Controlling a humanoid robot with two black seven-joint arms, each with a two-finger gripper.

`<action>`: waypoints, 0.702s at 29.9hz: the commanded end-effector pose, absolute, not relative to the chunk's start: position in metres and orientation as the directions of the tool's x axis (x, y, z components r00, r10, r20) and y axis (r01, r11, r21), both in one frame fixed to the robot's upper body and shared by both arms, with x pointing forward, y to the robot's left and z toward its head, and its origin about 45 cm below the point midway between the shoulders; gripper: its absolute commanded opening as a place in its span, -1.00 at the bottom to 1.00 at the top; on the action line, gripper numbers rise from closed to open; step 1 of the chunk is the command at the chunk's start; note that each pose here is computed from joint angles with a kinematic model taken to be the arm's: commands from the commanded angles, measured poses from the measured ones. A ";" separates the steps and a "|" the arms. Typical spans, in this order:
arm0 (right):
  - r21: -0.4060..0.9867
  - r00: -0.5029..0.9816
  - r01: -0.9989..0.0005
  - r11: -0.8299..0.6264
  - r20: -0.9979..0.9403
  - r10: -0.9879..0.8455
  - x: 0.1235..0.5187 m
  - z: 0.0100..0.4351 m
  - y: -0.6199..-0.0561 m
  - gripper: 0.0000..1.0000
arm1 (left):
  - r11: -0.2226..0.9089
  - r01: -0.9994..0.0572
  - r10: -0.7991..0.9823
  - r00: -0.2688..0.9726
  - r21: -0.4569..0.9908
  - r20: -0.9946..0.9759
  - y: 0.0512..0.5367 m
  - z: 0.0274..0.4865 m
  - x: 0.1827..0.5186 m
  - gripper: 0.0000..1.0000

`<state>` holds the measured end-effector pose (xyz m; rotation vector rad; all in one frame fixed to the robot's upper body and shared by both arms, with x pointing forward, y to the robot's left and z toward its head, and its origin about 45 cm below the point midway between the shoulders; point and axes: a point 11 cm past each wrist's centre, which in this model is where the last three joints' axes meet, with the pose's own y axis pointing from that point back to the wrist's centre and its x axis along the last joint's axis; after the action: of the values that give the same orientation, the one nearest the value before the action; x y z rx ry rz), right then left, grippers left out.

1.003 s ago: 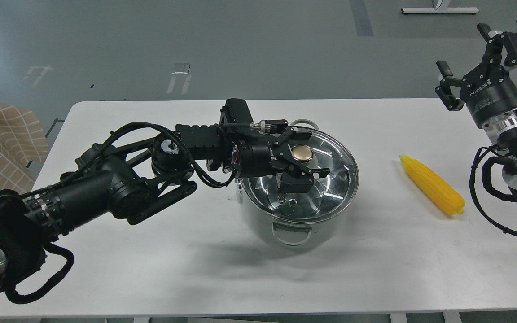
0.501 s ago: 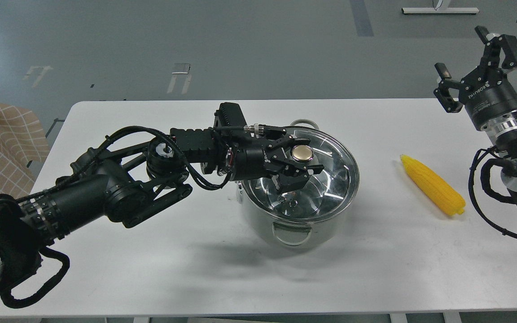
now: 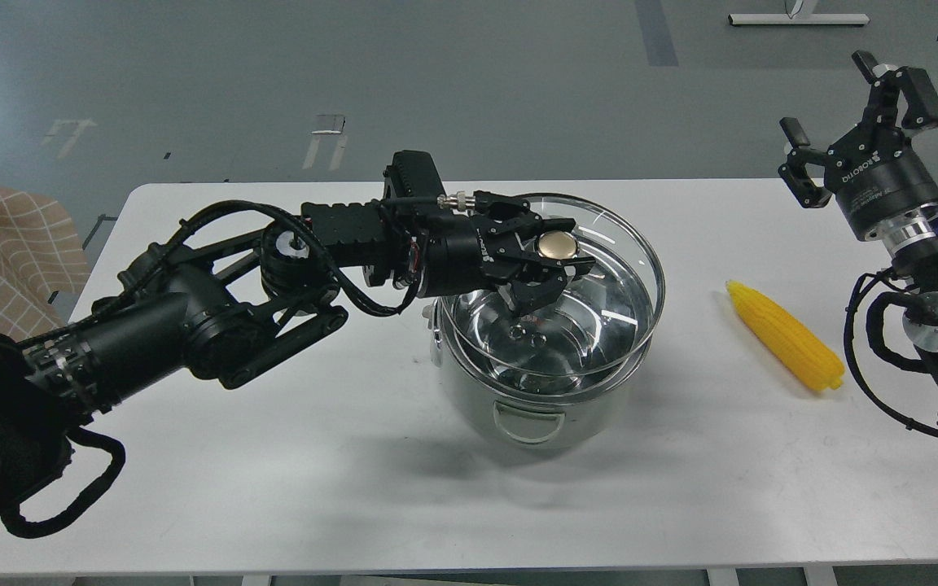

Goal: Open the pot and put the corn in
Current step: 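Lift the glass lid off the pot with the left gripper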

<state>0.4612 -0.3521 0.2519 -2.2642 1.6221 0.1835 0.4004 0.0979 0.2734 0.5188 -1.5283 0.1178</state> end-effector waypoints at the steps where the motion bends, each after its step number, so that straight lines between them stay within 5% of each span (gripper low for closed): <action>1: -0.203 0.335 -0.937 -0.283 -0.299 -0.894 0.461 0.252 -0.354 1.00 | 0.858 -0.443 -0.285 0.011 0.260 0.959 0.132 0.299 0.411 -1.00; 8: -0.202 0.332 -0.938 -0.281 -0.297 -0.895 0.460 0.252 -0.356 1.00 | 0.739 -0.611 -0.302 0.076 0.284 0.950 0.258 0.328 0.408 -1.00; 21: -0.198 0.334 -0.938 -0.284 -0.301 -0.893 0.460 0.249 -0.354 1.00 | 0.578 -0.784 -0.179 0.148 0.226 0.973 0.380 0.245 0.354 -1.00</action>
<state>0.4594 -0.3546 0.2496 -2.2676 1.6301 0.1852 0.3619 0.3625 0.2613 0.8700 -1.3930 0.4894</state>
